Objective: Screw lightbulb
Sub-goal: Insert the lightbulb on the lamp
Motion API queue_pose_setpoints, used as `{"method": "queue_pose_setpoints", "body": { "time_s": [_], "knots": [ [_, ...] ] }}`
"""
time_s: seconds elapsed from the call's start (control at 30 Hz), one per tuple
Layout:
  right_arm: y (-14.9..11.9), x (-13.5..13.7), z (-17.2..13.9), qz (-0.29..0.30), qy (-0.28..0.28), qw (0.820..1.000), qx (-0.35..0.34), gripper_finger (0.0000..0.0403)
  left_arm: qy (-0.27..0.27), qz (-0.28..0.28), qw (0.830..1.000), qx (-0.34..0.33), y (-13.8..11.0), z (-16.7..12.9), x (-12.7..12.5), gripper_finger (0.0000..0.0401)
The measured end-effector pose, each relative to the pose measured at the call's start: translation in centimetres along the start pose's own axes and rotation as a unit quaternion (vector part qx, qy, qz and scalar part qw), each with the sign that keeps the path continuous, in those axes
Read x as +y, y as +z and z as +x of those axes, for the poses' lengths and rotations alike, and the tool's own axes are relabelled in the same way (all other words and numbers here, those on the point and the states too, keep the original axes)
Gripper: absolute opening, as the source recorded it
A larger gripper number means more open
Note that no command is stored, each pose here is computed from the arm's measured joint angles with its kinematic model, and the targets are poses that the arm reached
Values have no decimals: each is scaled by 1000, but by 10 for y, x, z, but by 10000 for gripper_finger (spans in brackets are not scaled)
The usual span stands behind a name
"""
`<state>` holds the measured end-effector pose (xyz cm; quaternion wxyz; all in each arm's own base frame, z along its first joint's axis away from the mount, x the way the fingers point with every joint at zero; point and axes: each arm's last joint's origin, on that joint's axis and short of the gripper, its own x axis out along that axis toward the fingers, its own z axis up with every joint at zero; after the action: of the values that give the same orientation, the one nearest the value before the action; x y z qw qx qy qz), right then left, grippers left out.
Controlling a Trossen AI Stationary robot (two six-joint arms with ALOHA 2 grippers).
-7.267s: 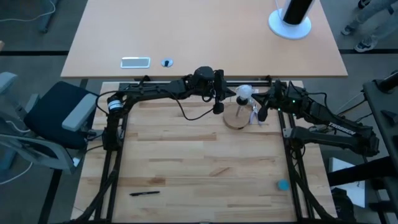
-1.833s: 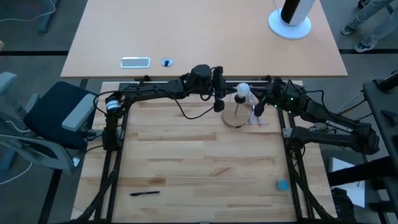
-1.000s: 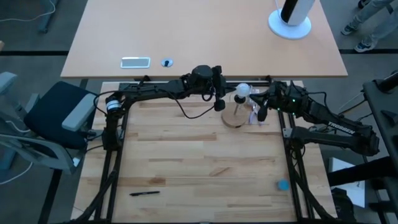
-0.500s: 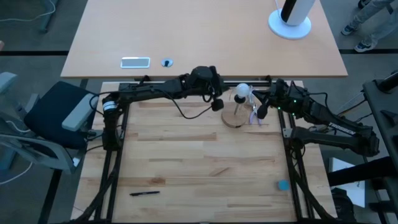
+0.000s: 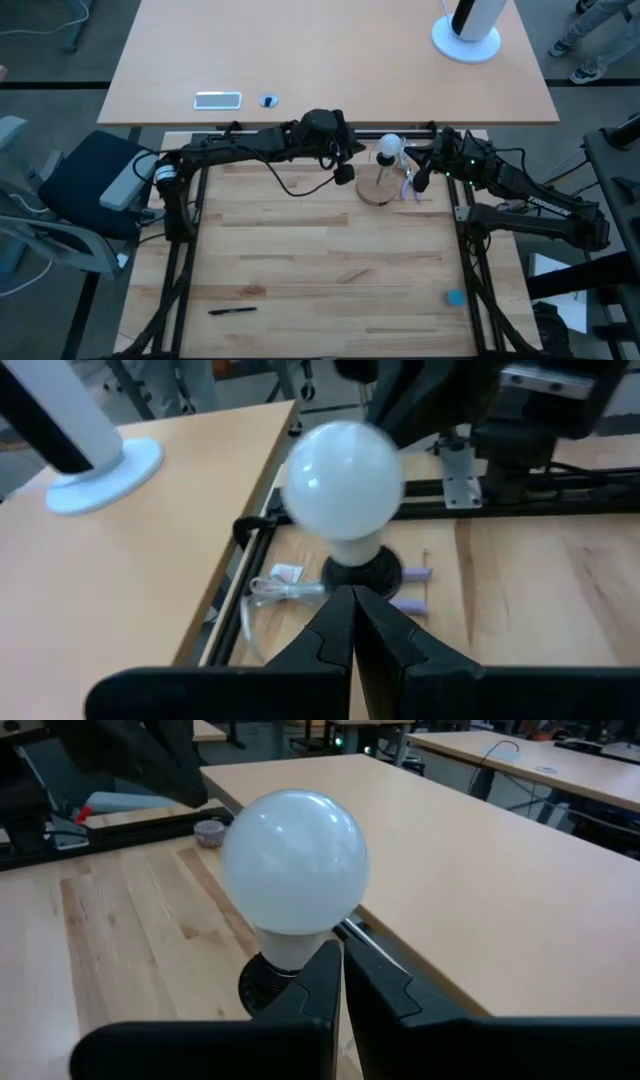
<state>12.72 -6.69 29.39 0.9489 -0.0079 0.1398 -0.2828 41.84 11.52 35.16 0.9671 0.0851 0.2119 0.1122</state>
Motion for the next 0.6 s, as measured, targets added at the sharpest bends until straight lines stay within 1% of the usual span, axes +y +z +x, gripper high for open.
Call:
{"method": "queue_pose_setpoints", "body": {
  "time_s": [0.47, 0.6],
  "knots": [
    [0, 0, 0, 0, 0, 1000, -1, 13, -2, -1, 1000, 0, -4, 3, -2, 0],
    [2, 0, 0, -6, -1, 1000, -10, 13, -2, -1, 999, -43, -6, 8, -2, 0]
  ]
}}
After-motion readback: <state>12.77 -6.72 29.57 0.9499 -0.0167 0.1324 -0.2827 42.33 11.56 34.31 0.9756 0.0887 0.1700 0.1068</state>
